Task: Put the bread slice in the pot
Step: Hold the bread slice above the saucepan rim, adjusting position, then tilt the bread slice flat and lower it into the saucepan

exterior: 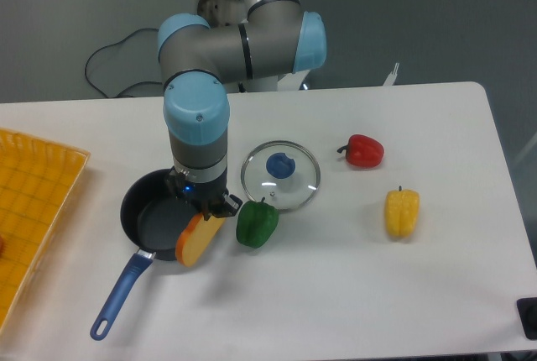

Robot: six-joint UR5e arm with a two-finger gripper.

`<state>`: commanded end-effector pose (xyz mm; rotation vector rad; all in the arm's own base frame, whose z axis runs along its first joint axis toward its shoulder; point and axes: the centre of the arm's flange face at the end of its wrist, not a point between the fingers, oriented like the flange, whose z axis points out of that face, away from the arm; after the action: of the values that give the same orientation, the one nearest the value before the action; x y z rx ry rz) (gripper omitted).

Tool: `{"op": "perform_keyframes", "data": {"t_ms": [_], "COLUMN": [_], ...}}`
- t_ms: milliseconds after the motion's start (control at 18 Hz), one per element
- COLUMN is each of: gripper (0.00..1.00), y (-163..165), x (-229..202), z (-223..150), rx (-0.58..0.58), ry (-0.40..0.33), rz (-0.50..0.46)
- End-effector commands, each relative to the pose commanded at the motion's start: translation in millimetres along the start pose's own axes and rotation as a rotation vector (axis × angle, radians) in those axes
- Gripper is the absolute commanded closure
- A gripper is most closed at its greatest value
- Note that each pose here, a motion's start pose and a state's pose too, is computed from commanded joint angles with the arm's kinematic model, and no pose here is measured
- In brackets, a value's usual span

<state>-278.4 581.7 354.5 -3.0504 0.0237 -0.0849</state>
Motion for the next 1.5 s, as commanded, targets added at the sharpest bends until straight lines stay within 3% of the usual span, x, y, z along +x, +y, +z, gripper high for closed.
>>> {"op": "perform_keyframes", "data": {"t_ms": [167, 1500], "gripper": [0.86, 0.86], "y": [1, -6], "x": [0, 28], "z": [1, 13], "rx": [-0.003, -0.042], "ry": [0.001, -0.001], "rz": [0.037, 0.071]}}
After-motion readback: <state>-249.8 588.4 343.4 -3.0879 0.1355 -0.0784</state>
